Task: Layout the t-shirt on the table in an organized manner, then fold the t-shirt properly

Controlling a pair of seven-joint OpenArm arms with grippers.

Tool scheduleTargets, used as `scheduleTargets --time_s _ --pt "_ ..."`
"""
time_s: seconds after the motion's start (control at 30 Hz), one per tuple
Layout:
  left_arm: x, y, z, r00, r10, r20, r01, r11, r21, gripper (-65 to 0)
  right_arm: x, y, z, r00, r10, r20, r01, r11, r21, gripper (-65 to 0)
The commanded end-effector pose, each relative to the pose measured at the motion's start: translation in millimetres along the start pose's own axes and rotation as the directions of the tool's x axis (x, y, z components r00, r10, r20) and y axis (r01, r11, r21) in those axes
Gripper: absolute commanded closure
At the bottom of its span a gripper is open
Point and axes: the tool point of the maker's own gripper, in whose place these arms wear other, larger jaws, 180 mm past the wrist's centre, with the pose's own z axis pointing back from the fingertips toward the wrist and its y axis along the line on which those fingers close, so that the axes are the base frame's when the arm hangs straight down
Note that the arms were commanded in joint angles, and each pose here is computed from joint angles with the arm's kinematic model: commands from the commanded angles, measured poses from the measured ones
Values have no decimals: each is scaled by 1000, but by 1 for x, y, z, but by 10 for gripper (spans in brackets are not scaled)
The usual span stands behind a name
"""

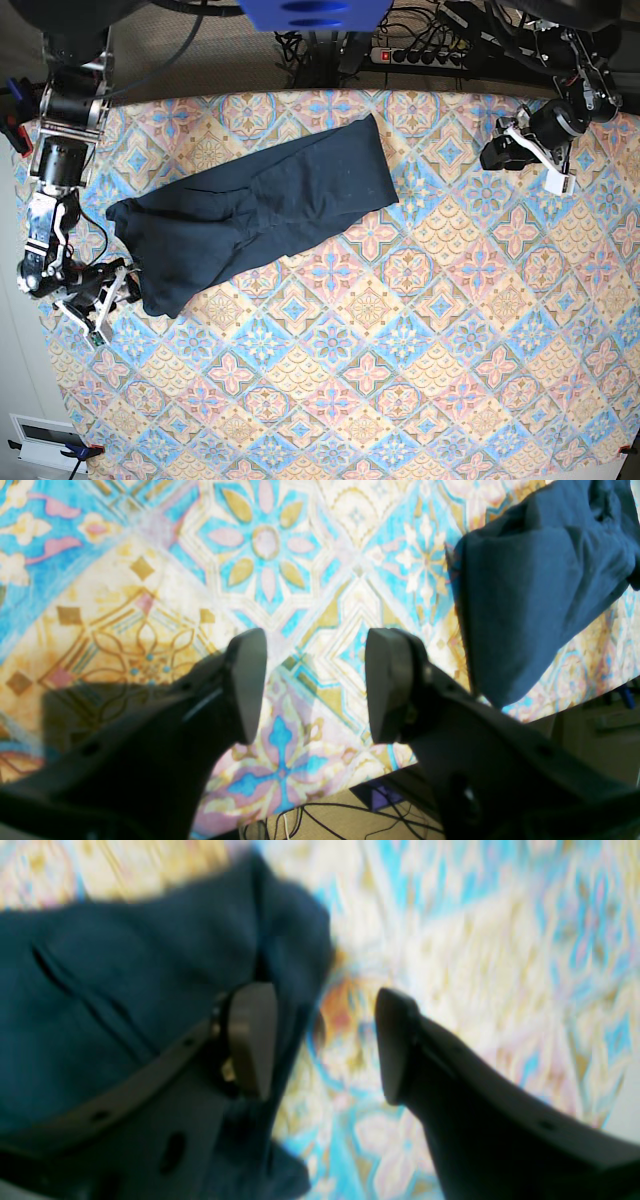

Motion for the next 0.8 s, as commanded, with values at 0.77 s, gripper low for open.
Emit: scheduleTargets --time_s 0.77 --pt "14 -3 3 999 -24 42 24 1000 -12 -315 0 -20 7 968 -233 97 227 972 67 -327"
